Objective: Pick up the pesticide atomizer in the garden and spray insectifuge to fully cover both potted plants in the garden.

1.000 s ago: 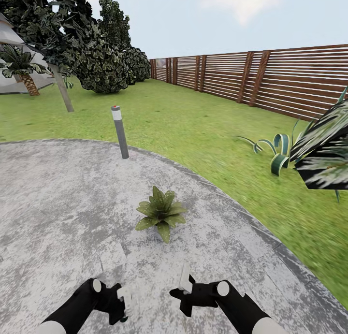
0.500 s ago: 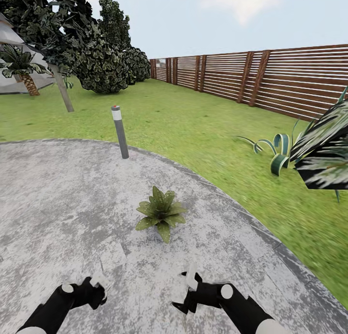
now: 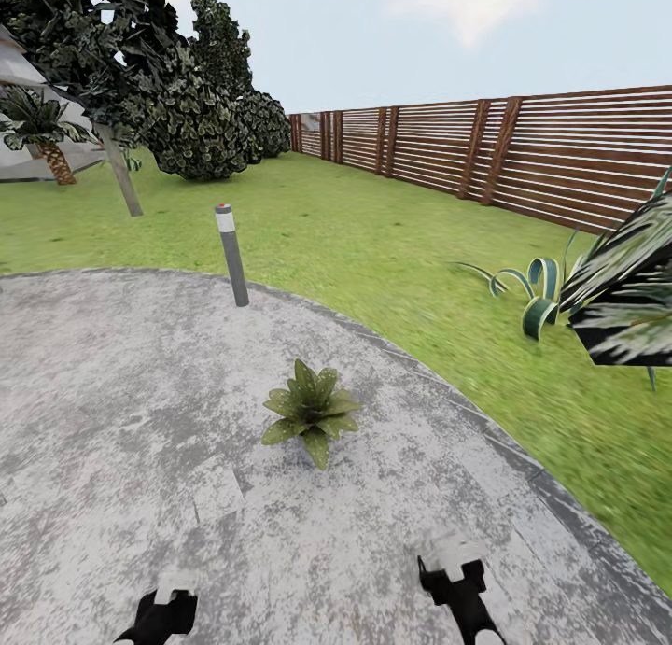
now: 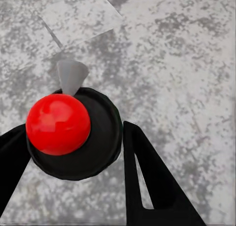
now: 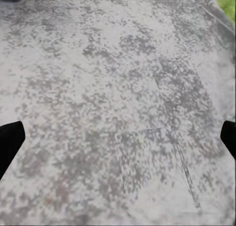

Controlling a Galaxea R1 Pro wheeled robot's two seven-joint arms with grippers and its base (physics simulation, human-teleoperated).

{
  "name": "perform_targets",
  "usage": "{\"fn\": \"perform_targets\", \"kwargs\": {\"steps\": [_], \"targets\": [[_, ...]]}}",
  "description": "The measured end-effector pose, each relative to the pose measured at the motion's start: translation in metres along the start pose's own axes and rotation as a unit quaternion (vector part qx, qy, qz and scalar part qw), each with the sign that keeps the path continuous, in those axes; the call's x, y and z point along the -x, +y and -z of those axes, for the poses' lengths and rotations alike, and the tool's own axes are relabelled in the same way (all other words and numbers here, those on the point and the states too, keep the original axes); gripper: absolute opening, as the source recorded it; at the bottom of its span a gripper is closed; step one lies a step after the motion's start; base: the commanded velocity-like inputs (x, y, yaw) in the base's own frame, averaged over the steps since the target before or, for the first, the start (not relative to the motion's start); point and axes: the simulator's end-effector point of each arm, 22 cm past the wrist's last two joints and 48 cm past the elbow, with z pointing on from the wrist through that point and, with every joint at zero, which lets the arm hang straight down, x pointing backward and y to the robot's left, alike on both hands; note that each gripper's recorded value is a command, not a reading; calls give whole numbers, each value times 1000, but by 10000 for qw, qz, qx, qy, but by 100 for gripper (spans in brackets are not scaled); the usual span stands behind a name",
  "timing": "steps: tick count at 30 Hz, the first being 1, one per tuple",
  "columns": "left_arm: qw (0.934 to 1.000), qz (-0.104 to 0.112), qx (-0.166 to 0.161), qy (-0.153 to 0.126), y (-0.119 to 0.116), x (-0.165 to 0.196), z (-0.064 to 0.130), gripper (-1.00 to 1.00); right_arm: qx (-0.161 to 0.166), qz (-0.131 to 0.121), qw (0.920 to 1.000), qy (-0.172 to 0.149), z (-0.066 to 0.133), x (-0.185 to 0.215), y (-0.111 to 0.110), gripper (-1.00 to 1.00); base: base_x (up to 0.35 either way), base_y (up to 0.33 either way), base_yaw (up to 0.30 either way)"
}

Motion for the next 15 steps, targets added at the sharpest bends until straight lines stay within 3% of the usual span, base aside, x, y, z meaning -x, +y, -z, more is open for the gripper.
{"fn": "perform_targets", "kwargs": {"steps": [2,4,7,11,15], "targets": [[10000,33,32,8,-2,-4,1,-100,-610,-137,9975,-325,21,-14,-25,100,0,0,0],[9999,58,158,25,-1,-7,1,-100,-839,-254,9943,-612,37,-20,-35,100,0,0,0],[9979,132,638,53,12,-10,3,-100,-888,-228,9948,-452,55,-51,-36,100,0,0,0],[9970,237,727,83,6,-15,5,-100,-878,-241,9951,-383,59,-57,-32,100,0,0,0],[9945,582,871,62,12,-21,8,-100,-1171,-544,9912,-276,61,-64,-43,100,0,0,0]]}}
